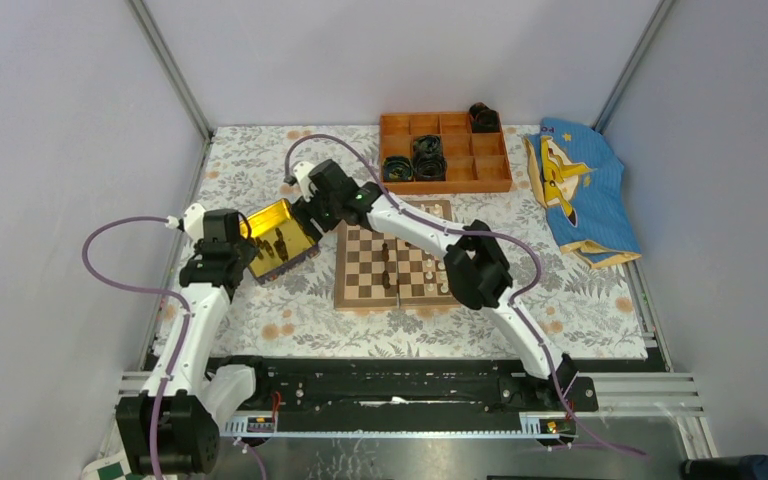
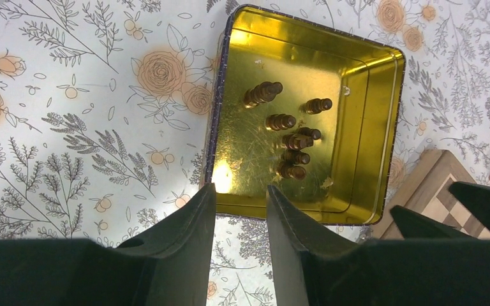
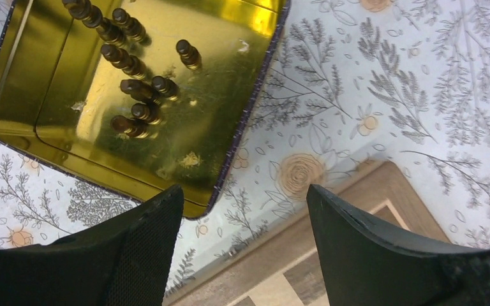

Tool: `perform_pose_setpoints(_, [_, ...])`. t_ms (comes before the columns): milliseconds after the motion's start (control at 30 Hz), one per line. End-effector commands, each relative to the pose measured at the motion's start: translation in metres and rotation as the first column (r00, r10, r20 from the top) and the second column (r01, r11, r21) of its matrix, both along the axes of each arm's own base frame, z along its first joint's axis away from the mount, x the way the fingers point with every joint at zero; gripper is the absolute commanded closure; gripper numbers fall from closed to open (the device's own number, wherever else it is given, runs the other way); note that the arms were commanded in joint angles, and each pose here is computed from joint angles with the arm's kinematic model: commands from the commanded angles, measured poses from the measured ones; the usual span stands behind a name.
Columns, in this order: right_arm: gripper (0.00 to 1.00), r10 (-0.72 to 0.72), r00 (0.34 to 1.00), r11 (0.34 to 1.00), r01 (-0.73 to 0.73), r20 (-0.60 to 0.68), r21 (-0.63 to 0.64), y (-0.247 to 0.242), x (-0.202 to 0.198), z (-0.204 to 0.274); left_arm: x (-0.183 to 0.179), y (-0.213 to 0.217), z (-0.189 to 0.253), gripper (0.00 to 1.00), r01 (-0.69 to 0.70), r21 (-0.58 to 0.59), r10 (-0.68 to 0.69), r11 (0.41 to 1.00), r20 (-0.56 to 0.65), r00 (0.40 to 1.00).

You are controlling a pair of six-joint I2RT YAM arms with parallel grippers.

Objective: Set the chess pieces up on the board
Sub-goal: Adjust the storage box at the center of the board.

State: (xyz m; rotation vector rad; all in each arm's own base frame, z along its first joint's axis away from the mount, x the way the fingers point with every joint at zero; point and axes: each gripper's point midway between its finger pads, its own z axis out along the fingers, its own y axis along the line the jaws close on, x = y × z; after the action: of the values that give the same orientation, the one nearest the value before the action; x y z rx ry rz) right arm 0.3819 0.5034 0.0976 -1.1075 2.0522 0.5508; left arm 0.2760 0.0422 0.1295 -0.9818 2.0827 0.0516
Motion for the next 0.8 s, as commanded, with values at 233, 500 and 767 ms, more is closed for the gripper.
perform_pose_setpoints(233, [0.30,0.026,0.999,1.000,-0.026,-0.033,0.002,0.026,-0.018,-0.012,0.000,0.000,0.011,0.58,-0.004,0.003,0.004,1.000,0.068,0.998])
perform_pose_setpoints(500, [0.43,-0.004,0.999,0.999,0.003,-0.052,-0.034,0.021,-0.017,-0.032,-0.003,0.001,0.005,0.58,-0.008,0.003,0.008,1.000,0.055,0.998])
perform_pose_setpoints(767, [0.56,-0.033,0.998,0.998,0.030,-0.057,-0.060,0.011,-0.019,-0.034,-0.004,0.003,0.006,0.58,-0.020,0.012,0.020,1.000,0.058,0.998])
